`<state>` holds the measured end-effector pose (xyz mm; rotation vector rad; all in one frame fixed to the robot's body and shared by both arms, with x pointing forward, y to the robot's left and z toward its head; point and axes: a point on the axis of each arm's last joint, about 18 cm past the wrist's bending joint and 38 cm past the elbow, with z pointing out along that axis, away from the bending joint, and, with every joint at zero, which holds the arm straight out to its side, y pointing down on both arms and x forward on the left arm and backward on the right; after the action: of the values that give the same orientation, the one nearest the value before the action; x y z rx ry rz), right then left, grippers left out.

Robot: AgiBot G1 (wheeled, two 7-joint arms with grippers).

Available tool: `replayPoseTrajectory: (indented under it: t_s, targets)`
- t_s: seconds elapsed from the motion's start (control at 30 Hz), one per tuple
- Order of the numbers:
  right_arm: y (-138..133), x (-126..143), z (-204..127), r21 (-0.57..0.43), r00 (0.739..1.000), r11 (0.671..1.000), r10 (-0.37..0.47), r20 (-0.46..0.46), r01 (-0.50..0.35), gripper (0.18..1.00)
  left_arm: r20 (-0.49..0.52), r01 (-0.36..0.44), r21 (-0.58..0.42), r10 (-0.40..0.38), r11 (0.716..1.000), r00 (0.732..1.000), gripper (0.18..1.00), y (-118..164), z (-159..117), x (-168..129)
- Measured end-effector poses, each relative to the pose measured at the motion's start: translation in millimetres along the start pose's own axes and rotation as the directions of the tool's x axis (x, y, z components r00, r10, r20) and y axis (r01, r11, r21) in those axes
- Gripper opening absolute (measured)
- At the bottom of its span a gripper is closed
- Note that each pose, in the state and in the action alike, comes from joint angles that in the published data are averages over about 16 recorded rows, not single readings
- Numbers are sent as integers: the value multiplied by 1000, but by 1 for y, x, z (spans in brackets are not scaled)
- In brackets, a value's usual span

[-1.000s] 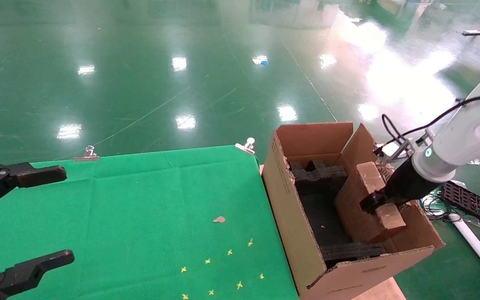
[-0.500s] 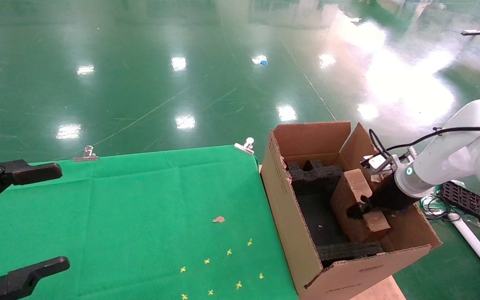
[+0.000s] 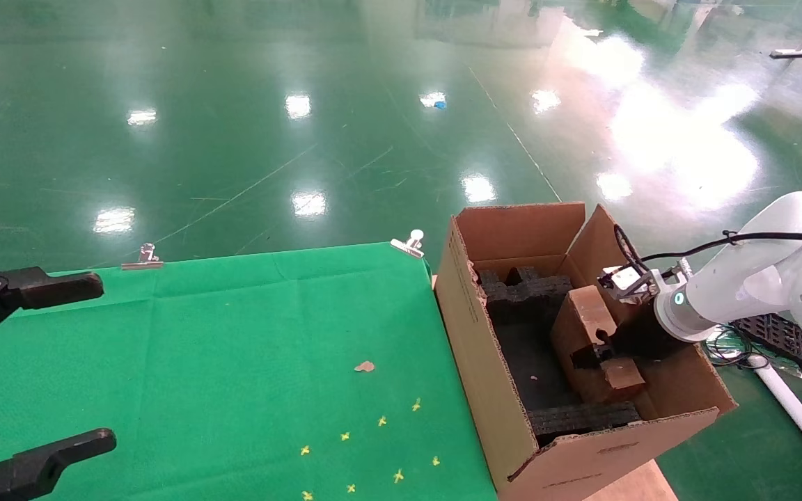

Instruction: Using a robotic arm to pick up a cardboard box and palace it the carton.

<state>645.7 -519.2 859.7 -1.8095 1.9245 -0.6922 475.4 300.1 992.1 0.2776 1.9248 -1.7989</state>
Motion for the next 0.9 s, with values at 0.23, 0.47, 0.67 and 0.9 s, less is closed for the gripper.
replayPoseTrajectory:
  t_s: [0.23,0.47,0.67,0.9]
  targets:
    - [-2,3,-5,-1,1000,1000,5,-11,-5,313,0,0,0,0,1000,1000,1000,0,0,0]
    - [-6,5,-13,3,1000,1000,15,-14,-15,378,0,0,0,0,1000,1000,1000,0,0,0]
    - [-14,9,-26,24,1000,999,26,-11,-26,473,0,0,0,0,1000,1000,1000,0,0,0]
    - [-35,15,-55,91,999,995,32,4,-32,615,0,0,0,0,1000,1000,1000,0,0,0]
